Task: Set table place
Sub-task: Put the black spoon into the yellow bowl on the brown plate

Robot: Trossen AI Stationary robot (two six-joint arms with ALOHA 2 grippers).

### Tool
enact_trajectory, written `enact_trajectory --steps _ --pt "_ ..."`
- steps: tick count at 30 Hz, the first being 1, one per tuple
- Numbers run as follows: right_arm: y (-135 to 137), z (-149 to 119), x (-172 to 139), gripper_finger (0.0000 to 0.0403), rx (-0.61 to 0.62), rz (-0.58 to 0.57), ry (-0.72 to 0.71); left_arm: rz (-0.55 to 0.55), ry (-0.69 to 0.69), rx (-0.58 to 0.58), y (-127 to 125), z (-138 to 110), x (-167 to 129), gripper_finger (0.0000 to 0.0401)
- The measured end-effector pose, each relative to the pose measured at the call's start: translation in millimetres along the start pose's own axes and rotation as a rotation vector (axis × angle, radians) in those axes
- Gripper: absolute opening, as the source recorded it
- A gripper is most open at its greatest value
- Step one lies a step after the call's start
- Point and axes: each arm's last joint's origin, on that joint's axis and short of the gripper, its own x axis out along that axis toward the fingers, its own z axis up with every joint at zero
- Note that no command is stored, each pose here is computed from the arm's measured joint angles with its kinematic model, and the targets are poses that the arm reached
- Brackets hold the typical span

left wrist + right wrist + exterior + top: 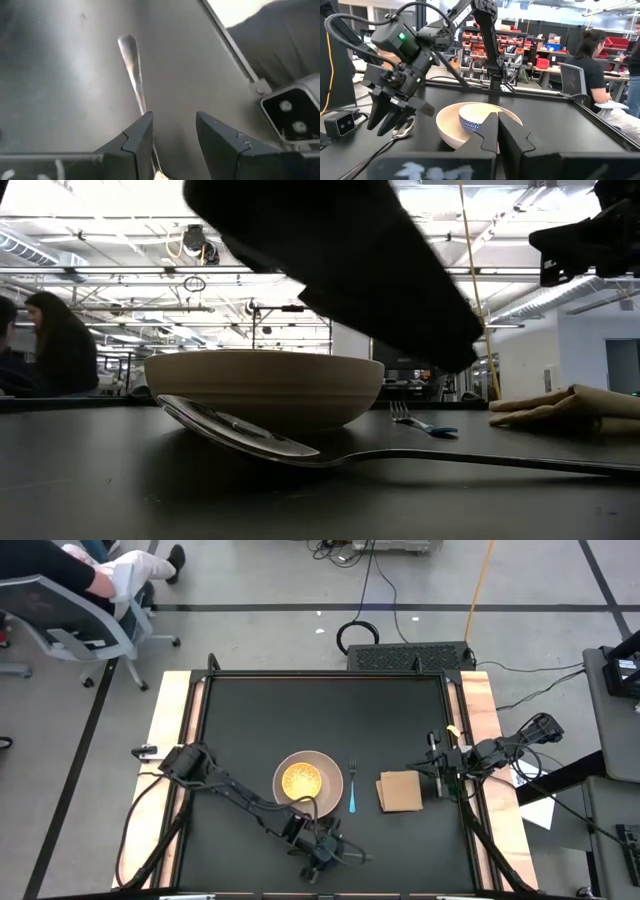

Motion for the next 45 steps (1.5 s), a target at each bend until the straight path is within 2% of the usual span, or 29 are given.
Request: enact_trajectory --steps 21,29,33,41,45 --pt "-0.1 0.8 0.0 0.0000 0.000 -0.001 -0.008 0.070 0.080 0.003 7.2 -20.7 25.0 0.0154" --pt "-0.1 1.2 0.0 0.0000 0.002 -0.001 -0.012 0.069 0.075 0.000 7.1 -21.1 26.5 0.0153" --pt "-0.2 1.5 0.0 0.0000 0.001 -0.002 -0.015 0.055 0.068 0.000 5.9 -20.7 27.1 0.0125" --pt "-0.2 1.8 0.0 0.0000 0.001 -0.002 -0.018 -0.013 0.068 -0.011 3.5 -20.8 27.9 0.0015" --pt "-0.2 1.8 0.0 0.0000 0.001 -0.002 -0.018 -0.023 0.069 -0.003 0.1 -21.2 28.0 0.0017"
